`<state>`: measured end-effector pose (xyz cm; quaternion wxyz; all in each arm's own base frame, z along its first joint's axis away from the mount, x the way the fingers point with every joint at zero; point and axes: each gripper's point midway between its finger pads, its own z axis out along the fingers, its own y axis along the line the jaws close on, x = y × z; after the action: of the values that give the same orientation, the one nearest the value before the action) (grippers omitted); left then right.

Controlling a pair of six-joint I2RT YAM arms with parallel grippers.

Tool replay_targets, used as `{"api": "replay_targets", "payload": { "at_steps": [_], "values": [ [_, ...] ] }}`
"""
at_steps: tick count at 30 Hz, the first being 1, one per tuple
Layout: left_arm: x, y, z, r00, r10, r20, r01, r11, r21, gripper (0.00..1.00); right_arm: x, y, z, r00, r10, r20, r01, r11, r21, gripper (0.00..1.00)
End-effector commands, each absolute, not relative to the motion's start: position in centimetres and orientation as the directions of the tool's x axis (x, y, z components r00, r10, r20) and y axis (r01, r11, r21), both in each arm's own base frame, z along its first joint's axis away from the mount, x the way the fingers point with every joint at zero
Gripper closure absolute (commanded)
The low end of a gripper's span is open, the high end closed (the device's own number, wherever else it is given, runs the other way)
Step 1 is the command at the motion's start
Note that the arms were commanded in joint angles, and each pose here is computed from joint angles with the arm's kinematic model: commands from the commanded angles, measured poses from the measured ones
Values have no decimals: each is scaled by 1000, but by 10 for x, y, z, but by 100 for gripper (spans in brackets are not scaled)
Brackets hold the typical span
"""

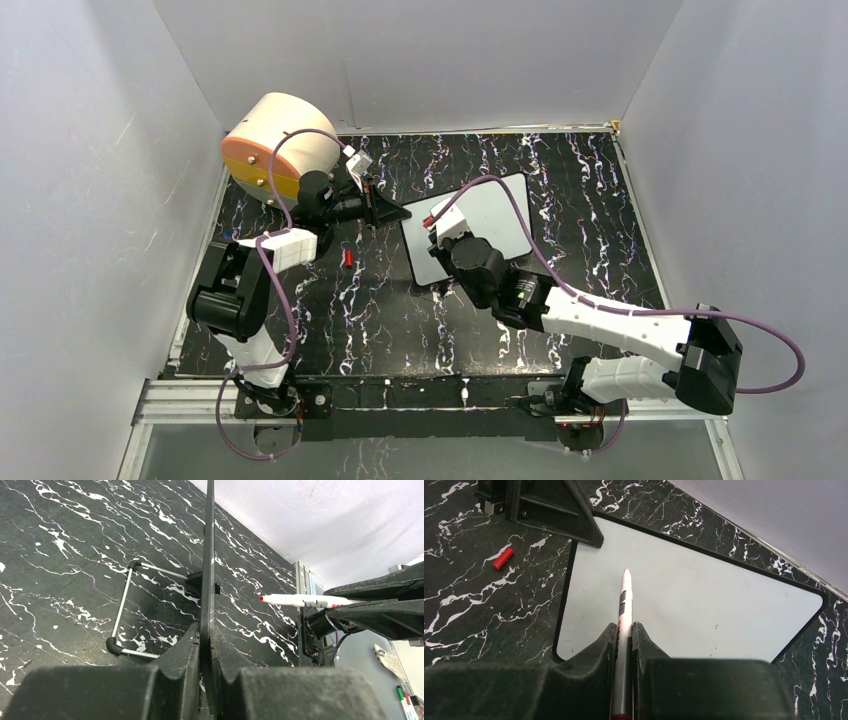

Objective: Write a sentence on the whiteboard

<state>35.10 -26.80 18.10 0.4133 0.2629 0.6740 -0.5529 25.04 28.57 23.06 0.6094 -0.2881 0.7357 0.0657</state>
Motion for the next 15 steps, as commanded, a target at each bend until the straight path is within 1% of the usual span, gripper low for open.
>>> {"api": "replay_targets", "payload": {
  "at_steps": [1, 11, 15],
  "values": [
    [347, -263, 187, -484, -80, -872, 828, 280, -485, 100, 256, 295, 267, -47, -255, -966, -478, 855, -202, 100],
    [348, -258, 178, -524, -56, -850, 790, 343, -509, 100, 257, 304, 263, -43, -279, -959, -490, 843, -223, 100],
    [349, -258, 179, -534, -55, -844, 781, 350, -517, 100, 258, 307, 263, -38, -287, -957, -492, 839, -232, 100]
  ]
}}
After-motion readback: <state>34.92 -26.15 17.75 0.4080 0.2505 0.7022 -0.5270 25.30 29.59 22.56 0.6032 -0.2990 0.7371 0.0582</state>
